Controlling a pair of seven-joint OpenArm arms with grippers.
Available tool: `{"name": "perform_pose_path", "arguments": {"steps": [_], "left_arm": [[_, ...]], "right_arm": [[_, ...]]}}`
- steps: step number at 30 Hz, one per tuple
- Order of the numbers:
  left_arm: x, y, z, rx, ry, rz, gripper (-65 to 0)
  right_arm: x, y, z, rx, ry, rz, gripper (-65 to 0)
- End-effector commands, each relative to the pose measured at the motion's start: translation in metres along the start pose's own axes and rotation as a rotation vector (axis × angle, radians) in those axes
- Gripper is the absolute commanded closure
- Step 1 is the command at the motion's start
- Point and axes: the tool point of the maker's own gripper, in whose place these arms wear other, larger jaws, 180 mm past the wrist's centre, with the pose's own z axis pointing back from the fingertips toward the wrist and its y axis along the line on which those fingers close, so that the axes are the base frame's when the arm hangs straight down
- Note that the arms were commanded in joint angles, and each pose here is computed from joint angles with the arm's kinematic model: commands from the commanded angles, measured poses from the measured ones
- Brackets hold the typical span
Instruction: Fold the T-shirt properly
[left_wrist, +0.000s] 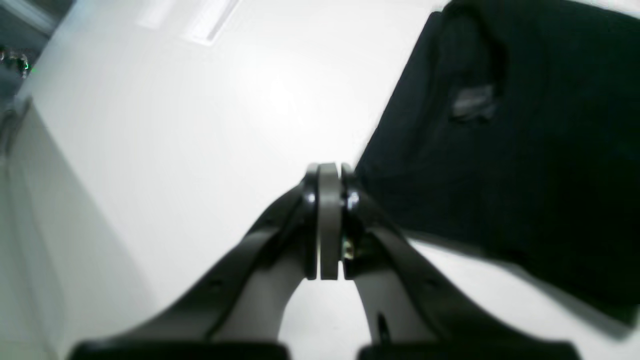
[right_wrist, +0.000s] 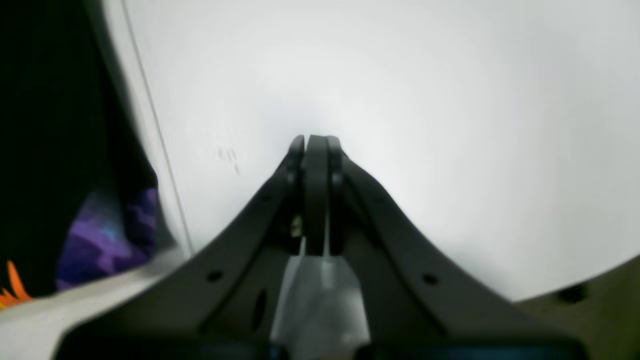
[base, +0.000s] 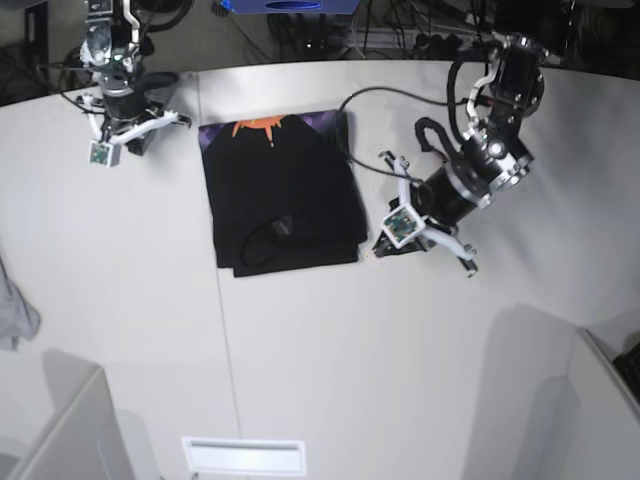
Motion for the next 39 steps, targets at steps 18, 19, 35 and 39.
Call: {"name": "perform_pose_path", "arguments": {"steps": [18, 19, 35, 39], "left_arm": [[-0.076, -0.073, 0.11, -0.018, 0.021, 0.274, 0.0], [-0.079, -0.076, 0.114, -0.019, 0.035, 0.281, 0.0], [-0.15, -0.17, 0.195, -0.171, 0.344, 0.458, 0.0], [-0.161, -0.194, 0.215, -0.212, 0.411, 0.501, 0.0]], "right_arm": [[-0.018, -0.002, 0.079, 0.056, -0.229, 0.272, 0.0], [-0.023, -0.003, 0.083, 0.057, -0.219, 0.275, 0.0], [-0.129, -0.033, 0.153, 0.051, 0.117, 0.317, 0.0], [-0.149, -0.039, 0.162, 0.039, 0.22, 0.322, 0.0]]}}
